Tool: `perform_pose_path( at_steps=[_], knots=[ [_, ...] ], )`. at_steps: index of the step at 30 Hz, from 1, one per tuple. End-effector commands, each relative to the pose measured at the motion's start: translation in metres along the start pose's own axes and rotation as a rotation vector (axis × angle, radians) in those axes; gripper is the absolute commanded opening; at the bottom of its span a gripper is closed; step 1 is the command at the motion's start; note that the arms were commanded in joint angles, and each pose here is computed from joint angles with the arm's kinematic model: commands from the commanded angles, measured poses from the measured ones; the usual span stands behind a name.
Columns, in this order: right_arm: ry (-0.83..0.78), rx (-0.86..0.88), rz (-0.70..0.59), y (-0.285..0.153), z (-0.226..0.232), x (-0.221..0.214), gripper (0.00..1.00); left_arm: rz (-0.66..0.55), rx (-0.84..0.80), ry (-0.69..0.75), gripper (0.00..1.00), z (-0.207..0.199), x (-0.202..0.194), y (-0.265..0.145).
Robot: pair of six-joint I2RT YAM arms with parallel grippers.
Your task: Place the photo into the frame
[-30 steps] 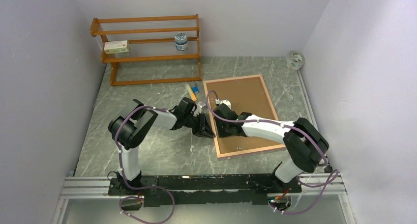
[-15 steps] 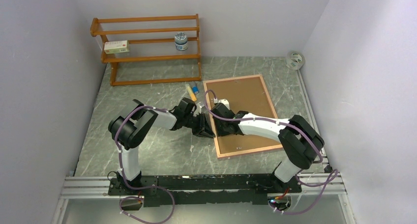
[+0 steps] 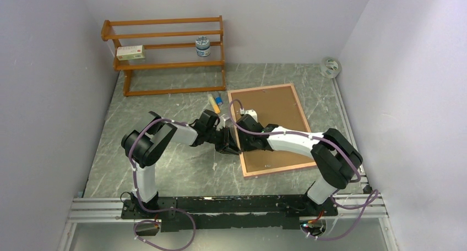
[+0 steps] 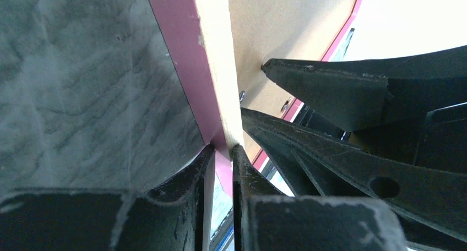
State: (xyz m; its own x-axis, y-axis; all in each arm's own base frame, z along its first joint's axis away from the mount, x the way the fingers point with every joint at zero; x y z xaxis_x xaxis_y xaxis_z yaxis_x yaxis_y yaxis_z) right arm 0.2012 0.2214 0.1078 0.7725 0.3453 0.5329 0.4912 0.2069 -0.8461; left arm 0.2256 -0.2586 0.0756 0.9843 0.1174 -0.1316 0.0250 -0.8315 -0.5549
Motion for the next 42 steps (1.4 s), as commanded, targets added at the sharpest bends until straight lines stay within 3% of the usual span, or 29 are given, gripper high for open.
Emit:
perform_pose_path(
  at_steps=[1,15,27,42],
  knots=[
    [0.029,0.04,0.027,0.019,0.005,-0.013,0.47,-0.091,0.378,-0.091,0.09,0.078,-0.013,0.014],
    [0.051,0.082,-0.074,-0.014,0.001,-0.005,0.38,-0.103,0.389,-0.076,0.09,0.075,-0.013,0.01],
    [-0.016,0.004,0.024,0.002,-0.006,-0.023,0.36,-0.106,0.391,-0.079,0.09,0.076,-0.014,0.009],
    [-0.14,-0.092,0.056,0.015,0.005,-0.031,0.33,-0.109,0.39,-0.08,0.09,0.076,-0.015,0.008]
  ],
)
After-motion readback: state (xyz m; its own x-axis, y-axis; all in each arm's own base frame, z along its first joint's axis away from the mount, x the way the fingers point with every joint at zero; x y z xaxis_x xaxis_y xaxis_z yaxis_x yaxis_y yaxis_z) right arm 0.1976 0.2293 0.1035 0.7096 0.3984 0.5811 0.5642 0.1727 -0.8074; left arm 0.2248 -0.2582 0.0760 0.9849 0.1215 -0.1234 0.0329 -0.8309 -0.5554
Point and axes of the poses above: each gripper's point midway between its finger pads, its own y axis out along the fingers, its own z axis along the line the jaws close on, x = y × z, the point moved 10 cm from there along -y, back along the fingers, and after that the axes turned 11 degrees about -y, right-handed, at the moved point
